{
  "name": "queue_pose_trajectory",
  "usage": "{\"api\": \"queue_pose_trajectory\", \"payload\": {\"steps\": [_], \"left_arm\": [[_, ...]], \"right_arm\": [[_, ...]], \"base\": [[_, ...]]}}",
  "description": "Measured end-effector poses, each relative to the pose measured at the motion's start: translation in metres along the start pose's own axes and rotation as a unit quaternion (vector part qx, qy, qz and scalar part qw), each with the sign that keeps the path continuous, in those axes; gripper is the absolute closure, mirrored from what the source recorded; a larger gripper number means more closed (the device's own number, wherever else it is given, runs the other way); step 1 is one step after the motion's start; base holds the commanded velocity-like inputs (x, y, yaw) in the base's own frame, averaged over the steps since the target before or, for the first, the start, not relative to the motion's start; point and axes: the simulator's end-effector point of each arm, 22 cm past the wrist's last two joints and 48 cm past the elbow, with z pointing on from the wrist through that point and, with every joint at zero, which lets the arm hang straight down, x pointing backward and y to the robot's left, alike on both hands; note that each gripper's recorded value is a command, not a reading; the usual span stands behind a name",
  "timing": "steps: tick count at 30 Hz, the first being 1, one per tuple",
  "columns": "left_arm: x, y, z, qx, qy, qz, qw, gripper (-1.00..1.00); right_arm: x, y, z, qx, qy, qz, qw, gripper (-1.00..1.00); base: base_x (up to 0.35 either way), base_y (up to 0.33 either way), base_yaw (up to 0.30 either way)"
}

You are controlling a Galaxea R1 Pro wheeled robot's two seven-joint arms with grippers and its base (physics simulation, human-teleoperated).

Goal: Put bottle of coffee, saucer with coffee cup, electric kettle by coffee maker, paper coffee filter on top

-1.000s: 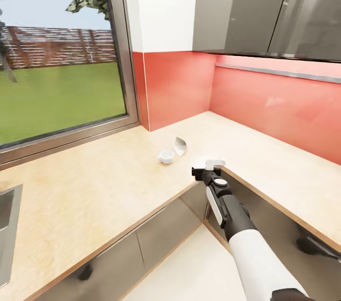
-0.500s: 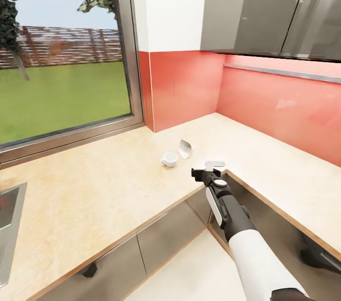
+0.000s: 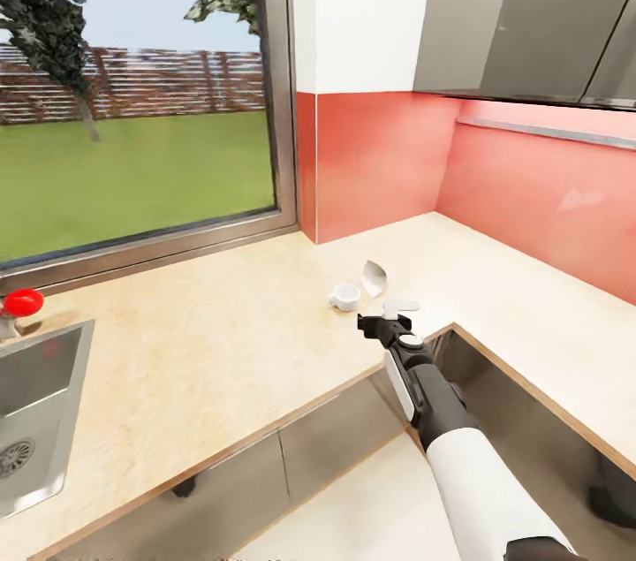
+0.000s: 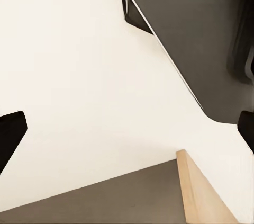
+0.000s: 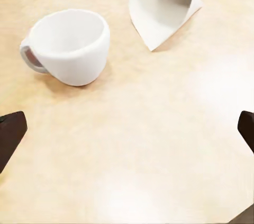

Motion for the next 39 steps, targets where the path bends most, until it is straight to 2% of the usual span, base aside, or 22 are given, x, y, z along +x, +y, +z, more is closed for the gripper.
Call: {"api": "queue_pose_trajectory", "payload": {"steps": [7,11,15,19,21,39], "left_arm": [[0.001,0.000,0.000,0.000,0.001,0.000,1.0000,-1.00],[0.001,0.000,0.000,0.000,0.001,0.000,1.0000,-1.00],[0.001,0.000,0.000,0.000,0.001,0.001,1.0000,-1.00],[0.001,0.001,0.000,-0.001,0.001,0.002,1.0000,-1.00],[0.001,0.001,0.000,0.000,0.001,0.002,1.0000,-1.00],[0.002,0.000,0.000,0.000,0.001,0.001,1.0000,-1.00]], "right_arm": [[0.001,-0.002,0.001,0.003,0.001,0.001,1.0000,-1.00],[0.001,-0.008,0.000,0.016,0.001,0.002,0.9999,-1.00],[0.001,-0.025,0.000,0.045,0.000,0.000,0.9990,-1.00],[0.001,-0.059,0.000,0.081,-0.001,-0.010,0.9967,-1.00],[0.001,-0.066,0.000,0.086,-0.002,-0.013,0.9962,-1.00],[0.002,-0.068,0.000,0.088,0.000,-0.015,0.9960,-1.00]], "base": [[0.021,0.000,0.121],[0.208,-0.043,0.010],[0.104,-0.033,0.001],[0.020,-0.006,0.000],[0.108,-0.060,0.000],[0.090,-0.027,0.000]]}}
